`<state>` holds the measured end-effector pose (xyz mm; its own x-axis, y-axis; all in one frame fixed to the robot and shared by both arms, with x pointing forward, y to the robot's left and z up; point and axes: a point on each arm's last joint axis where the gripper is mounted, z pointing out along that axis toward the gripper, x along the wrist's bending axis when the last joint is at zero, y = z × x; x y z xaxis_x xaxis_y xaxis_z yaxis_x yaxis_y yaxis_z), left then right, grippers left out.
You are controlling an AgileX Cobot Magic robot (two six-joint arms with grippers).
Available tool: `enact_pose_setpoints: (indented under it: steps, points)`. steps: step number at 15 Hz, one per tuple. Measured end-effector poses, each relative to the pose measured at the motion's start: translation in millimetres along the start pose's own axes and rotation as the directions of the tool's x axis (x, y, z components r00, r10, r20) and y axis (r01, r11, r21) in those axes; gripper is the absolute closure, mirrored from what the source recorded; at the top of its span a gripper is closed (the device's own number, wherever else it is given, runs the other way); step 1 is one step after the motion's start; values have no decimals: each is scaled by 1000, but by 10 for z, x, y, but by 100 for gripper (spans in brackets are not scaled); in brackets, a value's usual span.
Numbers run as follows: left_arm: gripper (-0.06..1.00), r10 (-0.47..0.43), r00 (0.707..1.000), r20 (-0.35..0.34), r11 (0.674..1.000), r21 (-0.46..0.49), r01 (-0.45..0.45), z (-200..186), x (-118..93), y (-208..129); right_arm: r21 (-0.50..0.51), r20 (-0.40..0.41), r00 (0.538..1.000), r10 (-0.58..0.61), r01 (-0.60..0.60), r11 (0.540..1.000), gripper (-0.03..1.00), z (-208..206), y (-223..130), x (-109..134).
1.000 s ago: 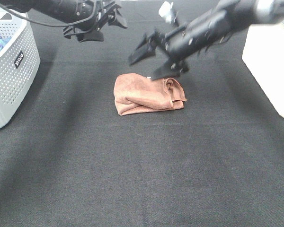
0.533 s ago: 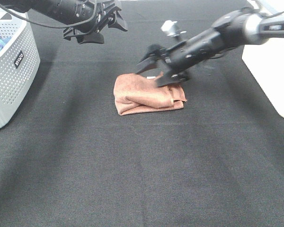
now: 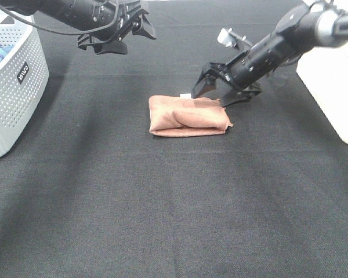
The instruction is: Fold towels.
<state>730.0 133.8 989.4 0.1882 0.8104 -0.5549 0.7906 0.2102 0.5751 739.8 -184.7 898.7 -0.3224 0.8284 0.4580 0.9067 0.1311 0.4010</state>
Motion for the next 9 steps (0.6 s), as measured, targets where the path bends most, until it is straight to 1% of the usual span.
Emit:
enact_pose_setpoints:
  steps: [1, 2, 4, 5, 6, 7, 8, 9]
  points:
    - [21, 23, 1000, 3, 1000, 10, -23, -57, -40, 14, 2, 6, 1000, -20, 20, 1000, 12, -130, 36, 71]
    - [21, 68, 998, 2, 998, 17, -68, -141, -92, 40, 9, 13, 999, -29, 29, 1000, 12, -278, 66, 149]
    - [21, 190, 982, 3, 979, 68, -190, -322, -192, 56, 37, 40, 999, -20, 19, 999, 12, -594, 98, 308]
    - [21, 190, 982, 3, 979, 68, -190, -322, -192, 56, 37, 40, 999, -20, 19, 999, 12, -594, 98, 308]
    - [21, 253, 968, -1, 963, 100, -251, -432, -242, 62, 60, 57, 998, -19, 16, 998, 12, -734, 94, 372]
    - [21, 308, 951, -6, 941, 148, -304, -599, -313, 65, 110, 82, 997, -9, 0, 994, 12, -889, 59, 438]
    - [21, 316, 949, -10, 933, 183, -309, -715, -360, 61, 136, 99, 995, 4, -17, 991, 12, -994, 38, 483]
    - [21, 331, 943, -28, 924, 210, -319, -865, -413, 71, 137, 126, 992, 16, -33, 990, 12, -1110, 37, 526]
